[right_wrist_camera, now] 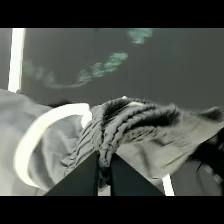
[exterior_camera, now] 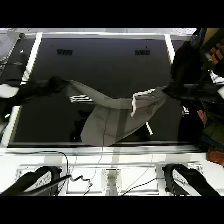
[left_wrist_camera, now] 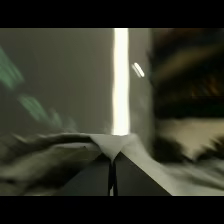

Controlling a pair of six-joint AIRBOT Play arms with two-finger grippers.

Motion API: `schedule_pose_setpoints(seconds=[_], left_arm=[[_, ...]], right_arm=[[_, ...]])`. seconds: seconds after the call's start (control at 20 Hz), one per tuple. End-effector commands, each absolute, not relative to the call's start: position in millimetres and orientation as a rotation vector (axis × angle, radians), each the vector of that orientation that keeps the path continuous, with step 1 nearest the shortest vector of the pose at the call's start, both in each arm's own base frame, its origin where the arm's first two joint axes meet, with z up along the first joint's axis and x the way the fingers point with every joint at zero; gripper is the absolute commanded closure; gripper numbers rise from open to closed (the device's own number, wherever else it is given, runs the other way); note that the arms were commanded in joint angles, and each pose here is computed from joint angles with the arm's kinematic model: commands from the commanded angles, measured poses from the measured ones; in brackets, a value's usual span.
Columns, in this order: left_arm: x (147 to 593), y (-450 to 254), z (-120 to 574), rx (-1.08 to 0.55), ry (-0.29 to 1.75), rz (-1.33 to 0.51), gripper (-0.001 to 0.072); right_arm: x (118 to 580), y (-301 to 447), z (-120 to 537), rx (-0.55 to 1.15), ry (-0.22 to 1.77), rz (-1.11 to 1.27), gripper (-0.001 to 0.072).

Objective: Fold the clothes and pants, and hang the long-sleeved shirts on hangers.

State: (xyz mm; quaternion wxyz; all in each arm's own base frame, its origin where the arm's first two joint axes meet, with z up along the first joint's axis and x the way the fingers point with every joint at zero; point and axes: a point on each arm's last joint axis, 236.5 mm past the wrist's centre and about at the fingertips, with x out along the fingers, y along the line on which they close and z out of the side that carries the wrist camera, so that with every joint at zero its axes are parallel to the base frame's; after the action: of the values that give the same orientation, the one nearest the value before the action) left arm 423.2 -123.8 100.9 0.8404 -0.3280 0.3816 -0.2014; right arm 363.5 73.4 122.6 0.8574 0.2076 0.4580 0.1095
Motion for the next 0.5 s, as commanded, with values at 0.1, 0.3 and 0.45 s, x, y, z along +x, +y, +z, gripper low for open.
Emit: schedule_pose_setpoints(seconds=[0.1, 0.3, 0.45], left_arm=[[487, -165, 95, -1.044, 0.657, -0.598, 0.0700], [494, -160, 106, -1.005, 0.572, -0.625, 0.0014], [487, -155, 104, -0.964, 0.591, -0.652, 0.0006]], right_arm=[[449, 65, 61, 0.692, 0.864, 0.113, 0.0669], [469, 52, 59, 0.699, 0.788, 0.067, 0.0315], [471, 34, 60, 0.584, 0.772, 0.037, 0.0043]])
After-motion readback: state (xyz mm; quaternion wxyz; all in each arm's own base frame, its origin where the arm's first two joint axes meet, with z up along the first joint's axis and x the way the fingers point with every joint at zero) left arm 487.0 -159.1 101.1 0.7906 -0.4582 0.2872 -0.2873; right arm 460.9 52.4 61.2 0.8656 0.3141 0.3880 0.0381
